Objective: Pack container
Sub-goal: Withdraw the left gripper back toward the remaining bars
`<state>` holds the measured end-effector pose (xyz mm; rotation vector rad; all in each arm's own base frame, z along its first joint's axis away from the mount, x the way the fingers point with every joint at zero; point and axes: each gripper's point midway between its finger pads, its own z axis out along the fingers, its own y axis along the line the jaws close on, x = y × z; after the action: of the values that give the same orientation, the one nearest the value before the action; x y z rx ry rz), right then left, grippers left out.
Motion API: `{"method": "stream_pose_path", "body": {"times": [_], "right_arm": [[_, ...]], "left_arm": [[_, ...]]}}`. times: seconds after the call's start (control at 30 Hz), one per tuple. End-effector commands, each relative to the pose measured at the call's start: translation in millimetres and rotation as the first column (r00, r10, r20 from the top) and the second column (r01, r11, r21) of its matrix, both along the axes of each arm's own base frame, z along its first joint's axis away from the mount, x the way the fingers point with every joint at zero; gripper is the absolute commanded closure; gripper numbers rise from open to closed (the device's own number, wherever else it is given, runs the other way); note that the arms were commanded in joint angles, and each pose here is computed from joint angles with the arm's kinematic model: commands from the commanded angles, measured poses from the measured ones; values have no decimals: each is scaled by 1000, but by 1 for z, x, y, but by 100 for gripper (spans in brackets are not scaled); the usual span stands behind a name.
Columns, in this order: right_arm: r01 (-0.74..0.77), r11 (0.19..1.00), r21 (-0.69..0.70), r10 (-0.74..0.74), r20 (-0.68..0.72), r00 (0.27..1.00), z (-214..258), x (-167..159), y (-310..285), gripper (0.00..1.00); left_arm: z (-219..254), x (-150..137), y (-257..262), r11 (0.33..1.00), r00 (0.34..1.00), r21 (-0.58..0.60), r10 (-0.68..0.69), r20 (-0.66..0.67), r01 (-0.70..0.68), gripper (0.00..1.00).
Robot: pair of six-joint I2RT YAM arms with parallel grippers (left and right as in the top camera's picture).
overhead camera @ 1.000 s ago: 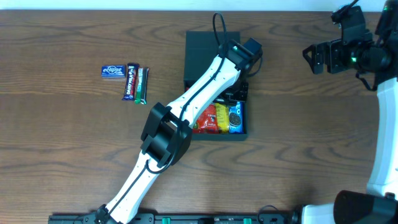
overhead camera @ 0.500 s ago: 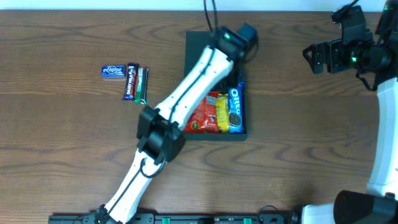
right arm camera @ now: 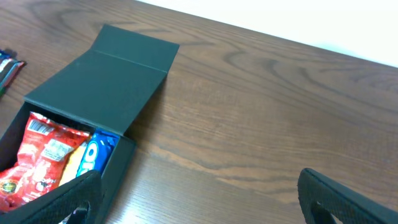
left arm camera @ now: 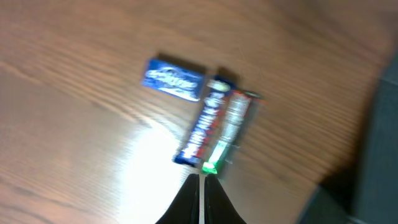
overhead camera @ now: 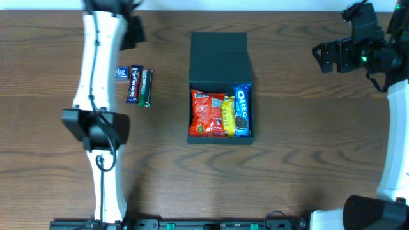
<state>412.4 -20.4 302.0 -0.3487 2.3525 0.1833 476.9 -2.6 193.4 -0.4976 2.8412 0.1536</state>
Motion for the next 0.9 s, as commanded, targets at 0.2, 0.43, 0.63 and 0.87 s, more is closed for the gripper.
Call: {"method": "stream_pose_path", "body": {"times": [0.2,0.43,0.63,0.87], "right_arm": [[-6,1000,4,6,-6,1000,-1,-2,-1,1],[-4,1000,-2,4,7,1000,1,0,-2,1],[-7,1000,-12,7,16,1000,2,2,-3,1],[-6,1000,-16,7,38,999,6,6,-3,1]], "left_arm": [[-51,-7,14,986,989,-153,-89,-115,71,86],[-59,-8,12,982,990,-186,-52,-129,28,92],[-52,-23,0,950,985,-313,-61,-163,7,94],[-14,-41,10,969,995,-245,-51,-85,29,94]]}}
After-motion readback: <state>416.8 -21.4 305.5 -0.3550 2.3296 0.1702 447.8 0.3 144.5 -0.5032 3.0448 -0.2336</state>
